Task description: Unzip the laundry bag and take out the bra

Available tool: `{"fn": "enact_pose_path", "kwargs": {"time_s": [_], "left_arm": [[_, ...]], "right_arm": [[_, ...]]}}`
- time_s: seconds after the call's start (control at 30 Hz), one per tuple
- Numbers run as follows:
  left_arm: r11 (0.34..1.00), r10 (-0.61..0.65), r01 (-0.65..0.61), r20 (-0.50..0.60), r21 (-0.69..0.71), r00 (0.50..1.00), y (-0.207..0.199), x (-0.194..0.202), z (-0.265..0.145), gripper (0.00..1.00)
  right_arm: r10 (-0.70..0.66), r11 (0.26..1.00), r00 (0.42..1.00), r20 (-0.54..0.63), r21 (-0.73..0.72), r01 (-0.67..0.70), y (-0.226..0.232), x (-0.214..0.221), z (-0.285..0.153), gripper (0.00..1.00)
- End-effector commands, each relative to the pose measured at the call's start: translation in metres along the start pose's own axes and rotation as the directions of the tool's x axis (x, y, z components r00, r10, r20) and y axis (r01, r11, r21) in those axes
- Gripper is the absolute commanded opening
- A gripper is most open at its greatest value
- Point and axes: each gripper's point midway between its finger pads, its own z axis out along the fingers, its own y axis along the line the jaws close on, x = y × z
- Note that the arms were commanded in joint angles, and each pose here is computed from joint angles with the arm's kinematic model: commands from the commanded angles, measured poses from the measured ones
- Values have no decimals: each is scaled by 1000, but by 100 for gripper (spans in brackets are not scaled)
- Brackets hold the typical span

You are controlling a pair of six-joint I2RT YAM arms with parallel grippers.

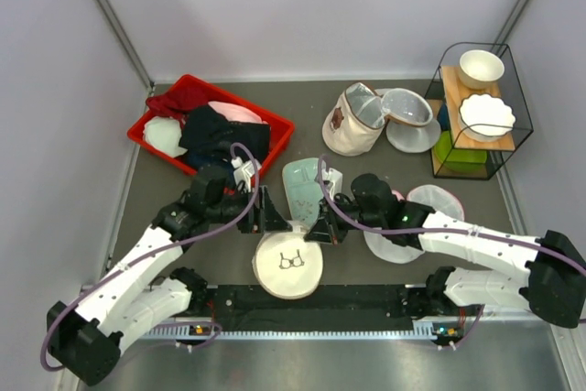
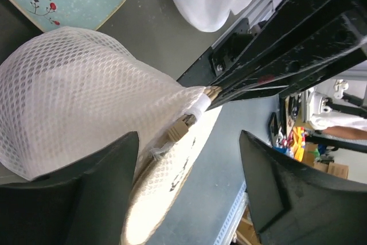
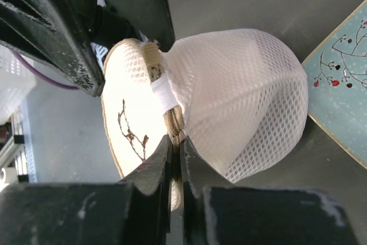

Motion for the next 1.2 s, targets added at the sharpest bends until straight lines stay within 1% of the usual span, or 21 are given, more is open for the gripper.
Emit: {"fn": "enact_pose_path", "kwargs": {"time_s": [0.0,0.13,0.23,0.33,0.47,0.53,0.57,0.6,0.67,0.7,0.73,0.77,0.8,0.87,0.9,0.93,1.03,1.1,1.17], "left_arm": [[996,40,-48,106,71,994,-29,-21,-11,67],[997,30,-36,86,71,996,-33,-21,-14,61],[999,41,-43,85,13,996,-22,-22,-12,57],[999,36,-37,78,14,996,-22,-23,-9,52],[999,53,-52,121,-13,991,-23,-32,-13,50],[997,75,-70,171,-35,982,-29,-43,-21,51],[996,87,-80,199,-43,976,-33,-46,-27,56],[994,104,-91,250,-64,963,-38,-56,-34,60],[990,138,-122,324,-69,936,-49,-64,-49,70],[988,154,-139,350,-69,924,-54,-66,-55,80],[985,170,-152,384,-76,907,-57,-69,-62,82],[985,173,-155,394,-79,903,-57,-69,-64,83],[984,175,-156,392,-81,903,-55,-67,-64,80],[989,148,-140,330,-48,932,-53,-57,-55,74],[995,98,-93,286,-31,953,-47,-49,-46,70],[998,57,-55,234,-17,971,-42,-43,-37,68],[998,-41,47,173,-33,984,-22,-33,-19,67],[997,-77,80,157,-10,985,-20,-29,-14,67],[997,-73,70,177,26,981,-25,-34,-13,67]], "right_arm": [[-34,999,998,57,-25,35,7,-14,5,0],[-49,998,996,70,-42,52,11,-17,4,0],[-65,997,995,69,-40,68,11,-17,2,0],[-66,997,995,69,-37,69,10,-16,2,0],[-67,997,996,64,-36,70,9,-15,3,0],[-63,997,996,62,-30,65,8,-14,3,0],[-63,997,996,60,-31,65,8,-14,3,0],[-60,998,996,63,-28,62,7,-14,3,0],[-54,998,997,62,-24,56,7,-14,3,0],[-53,998,997,64,-22,55,6,-14,3,0],[-50,998,997,65,-21,52,6,-14,3,0],[-48,999,997,65,-23,50,6,-14,3,0],[-49,998,997,66,-25,50,7,-14,3,0],[-46,999,997,65,-21,47,5,-12,3,0],[-47,999,997,68,-19,48,5,-13,3,0],[-48,999,997,67,-19,49,5,-13,3,0],[-48,999,997,60,-18,49,4,-12,6,0],[-46,999,998,53,-22,48,4,-11,6,0],[-42,999,998,51,-20,43,4,-11,7,0]]}}
